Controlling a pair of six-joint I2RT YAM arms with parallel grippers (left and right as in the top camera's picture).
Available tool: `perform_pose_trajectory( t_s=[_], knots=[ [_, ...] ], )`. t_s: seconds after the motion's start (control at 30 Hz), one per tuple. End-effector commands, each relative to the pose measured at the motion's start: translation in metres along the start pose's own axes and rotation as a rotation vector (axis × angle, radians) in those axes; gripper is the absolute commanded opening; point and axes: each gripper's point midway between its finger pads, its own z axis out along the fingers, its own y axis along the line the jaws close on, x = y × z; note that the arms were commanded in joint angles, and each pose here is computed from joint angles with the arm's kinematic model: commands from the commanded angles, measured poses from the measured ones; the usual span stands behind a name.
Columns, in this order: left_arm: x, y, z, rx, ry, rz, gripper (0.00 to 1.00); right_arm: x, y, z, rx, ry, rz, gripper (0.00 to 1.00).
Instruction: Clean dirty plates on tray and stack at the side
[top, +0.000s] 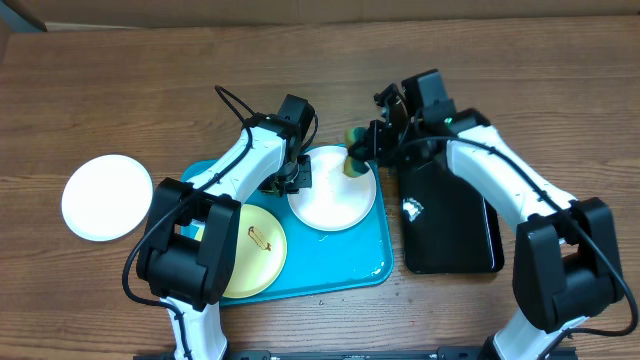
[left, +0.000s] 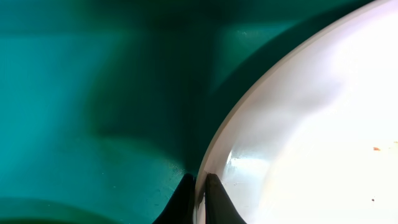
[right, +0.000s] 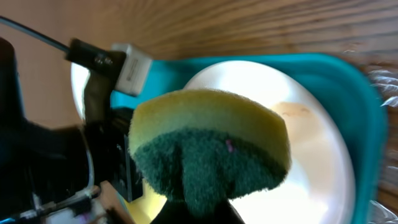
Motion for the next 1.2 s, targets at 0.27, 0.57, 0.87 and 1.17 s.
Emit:
perform_pose_trajectory(
  t_s=[0.27, 0.57, 0.87, 1.17],
  knots=[
    [0.005, 0.016, 0.011, -0.062, 0.022, -0.034, 0.04, 0.021, -0.013, 0.035, -0.126, -0.041, 0.126, 0.04],
    [0.005, 0.015, 0.011, -0.055, 0.023, -0.034, 0.04, 0.015, -0.011, 0.059, -0.058, -0.205, 0.006, 0.04],
    [0.005, 0.015, 0.011, -0.054, 0.022, -0.034, 0.04, -0.006, -0.002, 0.059, -0.059, -0.318, -0.050, 0.04],
    [0.005, 0.014, 0.011, -0.054, 0.022, -0.034, 0.04, -0.012, -0.017, 0.088, -0.090, -0.341, -0.117, 0.04]
  ],
)
